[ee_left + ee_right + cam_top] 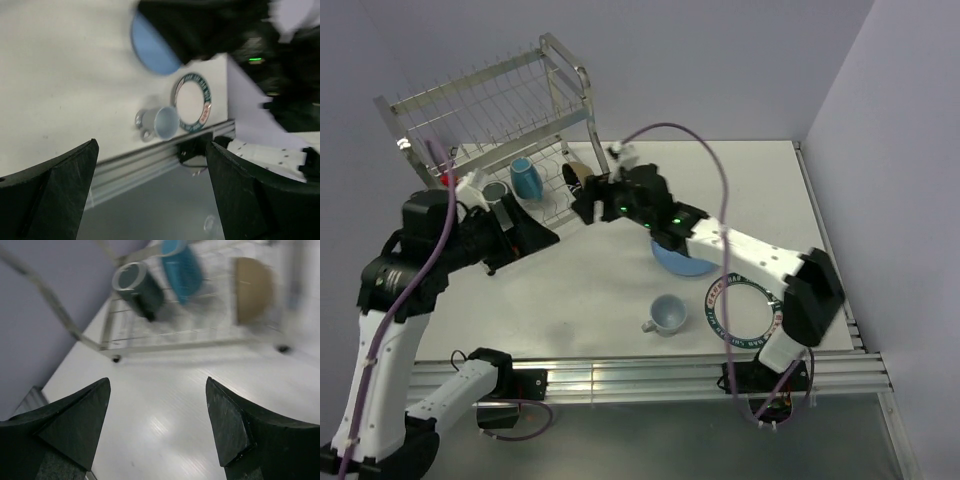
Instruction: Load the mixed dishes into the dish rack
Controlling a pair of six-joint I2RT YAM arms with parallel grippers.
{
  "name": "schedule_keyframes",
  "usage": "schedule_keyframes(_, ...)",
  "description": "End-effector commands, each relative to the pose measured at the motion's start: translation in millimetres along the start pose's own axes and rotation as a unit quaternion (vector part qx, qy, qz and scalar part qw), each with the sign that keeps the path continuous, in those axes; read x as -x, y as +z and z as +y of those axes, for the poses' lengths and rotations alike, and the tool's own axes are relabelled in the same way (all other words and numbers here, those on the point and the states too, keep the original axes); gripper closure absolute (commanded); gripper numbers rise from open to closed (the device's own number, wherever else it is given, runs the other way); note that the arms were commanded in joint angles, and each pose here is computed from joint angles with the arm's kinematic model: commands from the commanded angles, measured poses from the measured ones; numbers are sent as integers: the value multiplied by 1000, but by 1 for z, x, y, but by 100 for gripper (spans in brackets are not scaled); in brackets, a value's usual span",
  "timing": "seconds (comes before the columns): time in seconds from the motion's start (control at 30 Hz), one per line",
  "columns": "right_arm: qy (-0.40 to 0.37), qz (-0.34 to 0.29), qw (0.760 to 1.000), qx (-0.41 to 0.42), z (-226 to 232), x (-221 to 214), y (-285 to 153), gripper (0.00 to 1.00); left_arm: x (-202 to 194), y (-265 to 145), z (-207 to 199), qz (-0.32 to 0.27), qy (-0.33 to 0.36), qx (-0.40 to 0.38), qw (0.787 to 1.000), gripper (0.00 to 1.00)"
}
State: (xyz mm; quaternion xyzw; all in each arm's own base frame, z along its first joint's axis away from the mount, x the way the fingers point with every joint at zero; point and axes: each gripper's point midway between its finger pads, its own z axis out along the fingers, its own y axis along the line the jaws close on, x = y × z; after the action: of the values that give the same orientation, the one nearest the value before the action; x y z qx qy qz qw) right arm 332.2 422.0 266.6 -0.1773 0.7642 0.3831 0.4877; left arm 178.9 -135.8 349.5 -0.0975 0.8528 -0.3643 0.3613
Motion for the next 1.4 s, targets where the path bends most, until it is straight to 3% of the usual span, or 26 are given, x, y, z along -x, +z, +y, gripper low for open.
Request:
schedule_keyframes(0.0, 49, -10, 988, -145, -76, 3, -66, 16, -23, 26, 12, 78, 12, 22, 997, 5)
schedule_keyframes(0.03, 54, -43, 984, -164, -88, 27, -98, 16, -31, 35, 6, 87, 39, 24, 995, 5)
schedule_keyframes(0.1, 53, -25, 972, -226, -122, 9, -134, 16, -45, 59, -4, 116, 53, 37, 991, 4)
schedule_keyframes(0.2, 45, -49, 954, -292, -151, 22, -199, 16, -72, 97, -17, 166, 102, 52, 980, 2)
schedule_keyframes(0.3, 36, -95, 939, -329, -154, 45, -261, 15, -92, 132, -11, 213, 140, 69, 964, 2)
schedule_keyframes(0.5, 76, -141, 919, -361, -155, 51, -330, 14, -128, 179, -14, 275, 230, 78, 930, 3)
schedule_keyframes(0.63, 104, -158, 913, -361, -152, 41, -344, 14, -163, 196, -12, 325, 270, 82, 903, 3)
schedule_keyframes(0.83, 109, -169, 908, -368, -152, 37, -357, 13, -192, 200, -5, 370, 282, 75, 882, 4)
schedule_keyframes(1.37, 101, -173, 904, -377, -150, 42, -369, 12, -239, 241, 17, 419, 314, 79, 848, 7)
